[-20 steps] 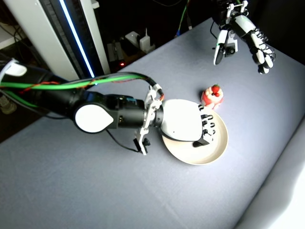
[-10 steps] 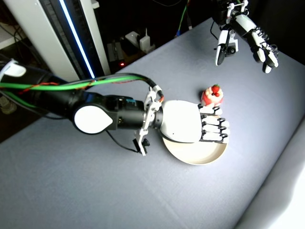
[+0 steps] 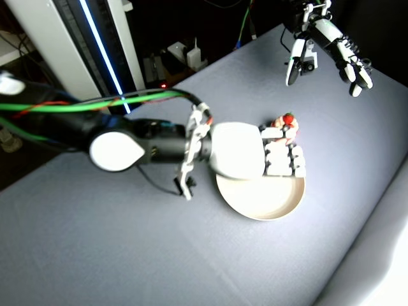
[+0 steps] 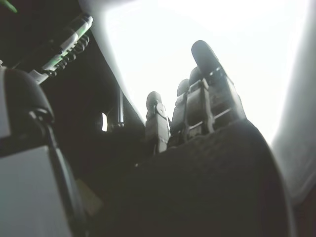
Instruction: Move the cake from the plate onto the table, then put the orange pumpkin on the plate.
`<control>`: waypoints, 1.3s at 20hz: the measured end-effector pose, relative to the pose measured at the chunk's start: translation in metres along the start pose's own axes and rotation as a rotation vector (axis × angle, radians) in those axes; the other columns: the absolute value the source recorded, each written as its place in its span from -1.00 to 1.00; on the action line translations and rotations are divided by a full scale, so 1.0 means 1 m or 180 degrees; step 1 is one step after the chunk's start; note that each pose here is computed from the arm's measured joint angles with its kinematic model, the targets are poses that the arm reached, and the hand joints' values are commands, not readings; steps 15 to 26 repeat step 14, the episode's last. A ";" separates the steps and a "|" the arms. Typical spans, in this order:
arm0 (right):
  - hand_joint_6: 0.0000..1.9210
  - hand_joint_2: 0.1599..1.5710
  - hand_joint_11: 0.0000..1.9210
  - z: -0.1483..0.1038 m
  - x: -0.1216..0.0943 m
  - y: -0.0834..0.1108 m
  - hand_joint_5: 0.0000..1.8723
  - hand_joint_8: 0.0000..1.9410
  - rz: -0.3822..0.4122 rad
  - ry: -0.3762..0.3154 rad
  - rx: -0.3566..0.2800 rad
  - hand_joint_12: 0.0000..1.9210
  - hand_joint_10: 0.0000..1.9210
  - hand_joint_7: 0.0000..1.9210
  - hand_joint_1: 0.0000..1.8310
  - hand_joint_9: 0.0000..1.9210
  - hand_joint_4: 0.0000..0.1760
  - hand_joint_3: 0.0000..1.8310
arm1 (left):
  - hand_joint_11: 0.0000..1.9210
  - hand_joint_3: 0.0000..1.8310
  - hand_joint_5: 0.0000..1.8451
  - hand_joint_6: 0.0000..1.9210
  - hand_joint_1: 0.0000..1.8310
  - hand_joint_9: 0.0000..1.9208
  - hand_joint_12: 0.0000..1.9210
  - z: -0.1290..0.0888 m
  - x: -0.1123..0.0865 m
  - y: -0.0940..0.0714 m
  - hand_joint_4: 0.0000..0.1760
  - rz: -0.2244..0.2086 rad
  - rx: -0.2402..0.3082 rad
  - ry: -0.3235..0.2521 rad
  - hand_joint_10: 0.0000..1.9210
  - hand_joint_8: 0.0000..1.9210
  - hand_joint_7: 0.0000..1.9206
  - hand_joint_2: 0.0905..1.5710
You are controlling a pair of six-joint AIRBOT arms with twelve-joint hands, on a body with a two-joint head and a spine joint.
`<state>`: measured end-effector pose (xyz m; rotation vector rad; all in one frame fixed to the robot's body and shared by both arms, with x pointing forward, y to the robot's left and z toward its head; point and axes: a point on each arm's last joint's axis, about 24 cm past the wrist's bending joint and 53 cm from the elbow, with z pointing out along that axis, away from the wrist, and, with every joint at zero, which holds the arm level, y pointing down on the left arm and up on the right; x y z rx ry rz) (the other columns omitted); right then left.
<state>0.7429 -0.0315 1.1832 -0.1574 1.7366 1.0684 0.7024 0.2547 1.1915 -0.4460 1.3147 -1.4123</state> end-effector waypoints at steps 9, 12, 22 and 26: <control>-0.99 -0.06 -1.00 -0.038 -0.021 -0.018 -0.85 -1.00 -0.0138 -0.0041 0.0177 -0.73 -1.00 -1.00 0.00 -0.98 0.99 -0.99 | -1.00 -1.00 -0.87 -1.00 0.18 -0.93 -0.51 -0.013 -0.008 0.008 0.47 -0.0021 -0.0117 -0.0079 -0.99 -1.00 -1.00 0.10; -0.99 -0.08 -1.00 -0.051 -0.027 -0.024 -0.79 -1.00 -0.0186 -0.0058 0.0259 -0.80 -1.00 -0.98 0.07 -0.98 1.00 -1.00 | -1.00 -1.00 -0.86 -1.00 0.16 -0.92 -0.63 -0.020 -0.010 0.011 0.64 -0.0032 -0.0147 -0.0112 -1.00 -1.00 -1.00 0.09; -1.00 -0.10 -1.00 -0.068 -0.035 -0.030 -0.82 -1.00 -0.0218 -0.0138 0.0355 -0.68 -1.00 -1.00 0.01 -0.97 1.00 -1.00 | -1.00 -1.00 -0.88 -1.00 0.11 -0.94 -0.66 -0.026 -0.010 0.015 0.57 -0.0025 -0.0174 -0.0108 -1.00 -1.00 -1.00 0.06; -1.00 -0.10 -1.00 -0.068 -0.035 -0.030 -0.82 -1.00 -0.0218 -0.0138 0.0355 -0.68 -1.00 -1.00 0.01 -0.97 1.00 -1.00 | -1.00 -1.00 -0.88 -1.00 0.11 -0.94 -0.66 -0.026 -0.010 0.015 0.57 -0.0025 -0.0174 -0.0108 -1.00 -1.00 -1.00 0.06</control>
